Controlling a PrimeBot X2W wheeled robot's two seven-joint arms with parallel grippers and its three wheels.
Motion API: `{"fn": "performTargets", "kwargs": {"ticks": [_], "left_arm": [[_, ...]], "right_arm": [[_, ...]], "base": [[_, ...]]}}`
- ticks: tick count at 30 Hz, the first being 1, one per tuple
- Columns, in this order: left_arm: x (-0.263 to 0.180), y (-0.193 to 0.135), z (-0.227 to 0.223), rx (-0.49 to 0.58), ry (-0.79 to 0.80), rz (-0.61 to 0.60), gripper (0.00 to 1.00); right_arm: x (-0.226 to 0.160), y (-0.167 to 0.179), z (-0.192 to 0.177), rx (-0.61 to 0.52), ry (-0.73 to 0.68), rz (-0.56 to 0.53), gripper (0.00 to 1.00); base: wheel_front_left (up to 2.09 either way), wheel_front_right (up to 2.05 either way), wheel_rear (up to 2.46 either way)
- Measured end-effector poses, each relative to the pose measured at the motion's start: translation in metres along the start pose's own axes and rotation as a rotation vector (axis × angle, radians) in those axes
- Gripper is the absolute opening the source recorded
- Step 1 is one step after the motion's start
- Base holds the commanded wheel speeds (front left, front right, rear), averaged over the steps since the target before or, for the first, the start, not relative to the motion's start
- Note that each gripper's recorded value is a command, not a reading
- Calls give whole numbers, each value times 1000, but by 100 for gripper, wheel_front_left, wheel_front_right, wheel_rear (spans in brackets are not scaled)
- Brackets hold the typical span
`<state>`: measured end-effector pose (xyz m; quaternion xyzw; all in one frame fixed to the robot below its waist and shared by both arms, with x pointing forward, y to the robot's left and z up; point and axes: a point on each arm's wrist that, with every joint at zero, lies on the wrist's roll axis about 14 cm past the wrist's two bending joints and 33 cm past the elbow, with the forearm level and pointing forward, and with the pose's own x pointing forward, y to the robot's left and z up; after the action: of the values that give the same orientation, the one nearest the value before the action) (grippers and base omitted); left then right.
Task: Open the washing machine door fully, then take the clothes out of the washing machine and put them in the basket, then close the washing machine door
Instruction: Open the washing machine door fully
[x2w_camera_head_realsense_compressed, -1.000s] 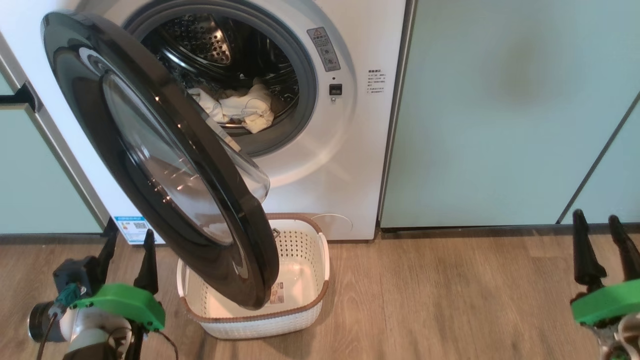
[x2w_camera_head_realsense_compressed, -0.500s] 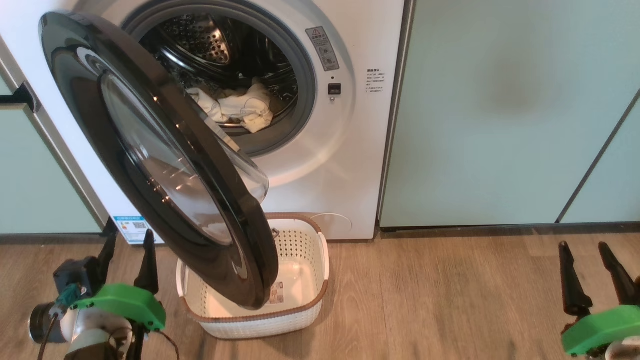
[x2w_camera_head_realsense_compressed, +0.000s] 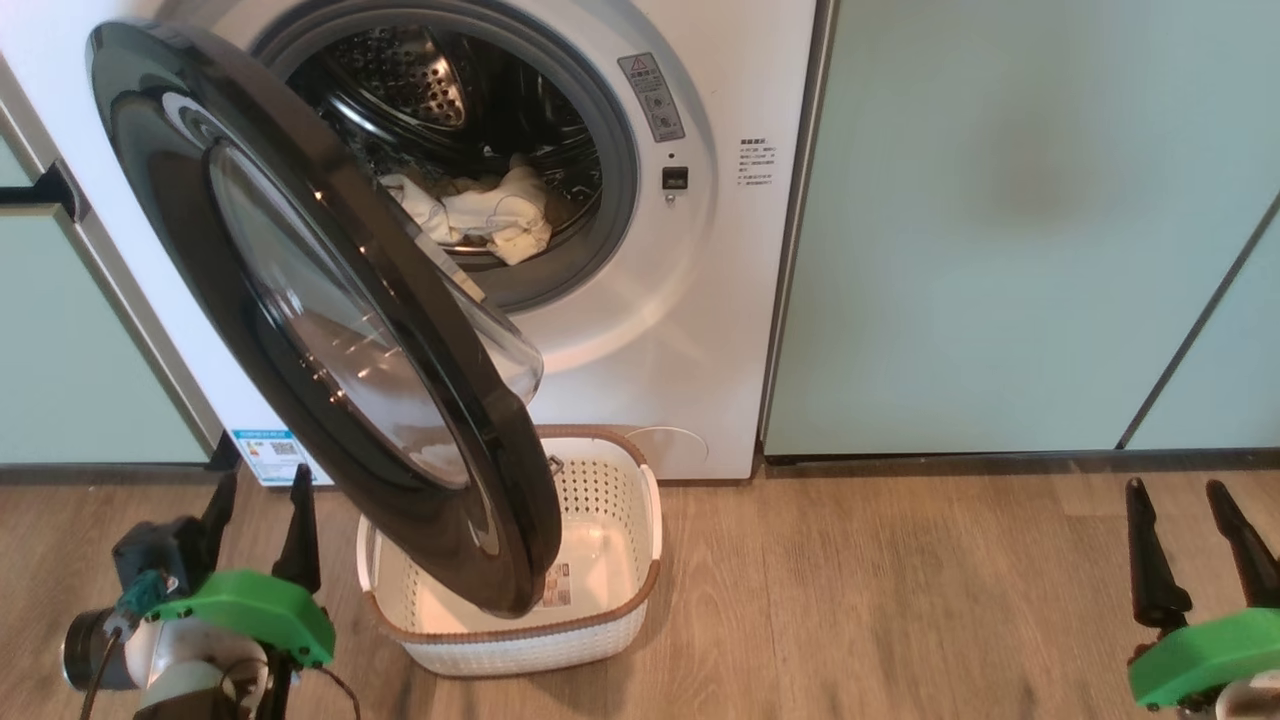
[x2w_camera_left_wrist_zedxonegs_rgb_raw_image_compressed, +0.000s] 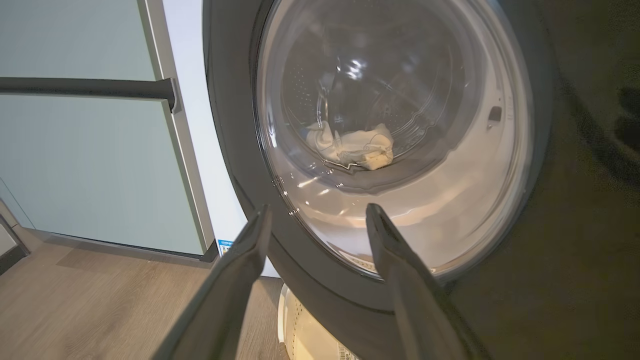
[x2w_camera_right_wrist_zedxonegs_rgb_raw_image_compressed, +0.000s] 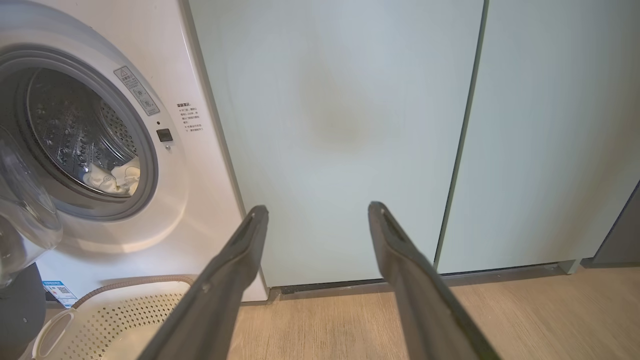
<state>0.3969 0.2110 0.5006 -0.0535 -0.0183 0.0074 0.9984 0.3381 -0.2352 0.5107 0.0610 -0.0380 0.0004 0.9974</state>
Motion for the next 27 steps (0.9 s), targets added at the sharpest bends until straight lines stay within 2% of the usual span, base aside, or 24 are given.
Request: {"fn": "performTargets", "kwargs": {"ticks": [20, 21, 23, 27], "left_arm": [[-5, -2, -7, -9, 22, -8, 100], [-7, -1, -9, -13, 26, -6, 91], [-9, 1, -10, -20, 29, -1, 0], [-8, 9, 4, -52, -20, 29, 0]], "right_arm": [[2, 0, 0, -16, 0, 4, 100], [2, 0, 1, -15, -1, 4, 100], [2, 1, 1, -15, -1, 5, 100], [2, 1, 0, -18, 0, 3, 100]], "base": [[0, 0, 0], [0, 0, 0], [0, 0, 0], [0, 0, 0]]}}
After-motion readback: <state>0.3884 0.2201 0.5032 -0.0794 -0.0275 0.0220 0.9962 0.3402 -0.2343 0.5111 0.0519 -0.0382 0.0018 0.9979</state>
